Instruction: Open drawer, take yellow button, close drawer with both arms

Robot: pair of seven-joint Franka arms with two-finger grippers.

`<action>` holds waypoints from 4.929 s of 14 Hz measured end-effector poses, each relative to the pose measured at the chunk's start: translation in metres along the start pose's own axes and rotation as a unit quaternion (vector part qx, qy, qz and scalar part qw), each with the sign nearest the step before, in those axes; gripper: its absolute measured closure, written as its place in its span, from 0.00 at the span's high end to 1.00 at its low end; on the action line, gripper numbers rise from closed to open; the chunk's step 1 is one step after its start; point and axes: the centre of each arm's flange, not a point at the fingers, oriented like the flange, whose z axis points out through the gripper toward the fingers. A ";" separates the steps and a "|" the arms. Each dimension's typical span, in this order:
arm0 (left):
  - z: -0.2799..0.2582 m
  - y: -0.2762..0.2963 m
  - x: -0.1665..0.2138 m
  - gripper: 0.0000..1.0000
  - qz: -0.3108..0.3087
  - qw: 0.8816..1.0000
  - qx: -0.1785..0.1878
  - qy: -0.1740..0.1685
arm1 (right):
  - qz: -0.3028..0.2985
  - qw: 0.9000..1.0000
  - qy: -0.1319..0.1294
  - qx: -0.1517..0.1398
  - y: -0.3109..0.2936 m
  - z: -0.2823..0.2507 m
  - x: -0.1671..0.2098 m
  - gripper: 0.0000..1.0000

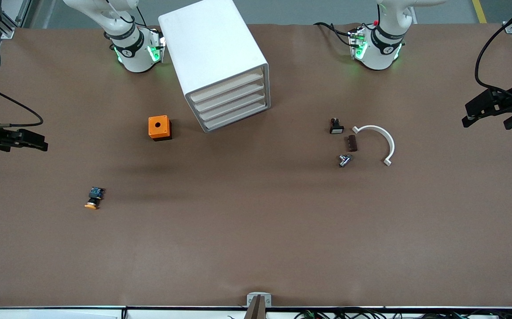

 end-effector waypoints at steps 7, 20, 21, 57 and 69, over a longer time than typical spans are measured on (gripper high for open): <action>-0.001 0.000 0.000 1.00 0.000 1.000 0.000 0.001 | 0.000 1.000 -0.004 0.000 0.000 -0.008 -0.004 1.00; 0.000 0.002 0.000 1.00 -0.003 1.000 0.000 0.000 | -0.004 1.000 0.005 -0.001 -0.005 -0.021 -0.005 1.00; 0.000 0.002 0.000 1.00 -0.003 1.000 0.000 0.000 | -0.004 1.000 0.006 -0.001 -0.006 -0.022 -0.005 1.00; 0.000 0.002 0.000 1.00 -0.003 1.000 0.000 -0.001 | 0.017 0.999 0.030 0.013 -0.004 -0.061 -0.089 1.00; 0.000 0.002 0.000 1.00 -0.003 1.000 0.000 -0.001 | 0.019 0.998 0.067 0.013 -0.002 -0.058 -0.101 1.00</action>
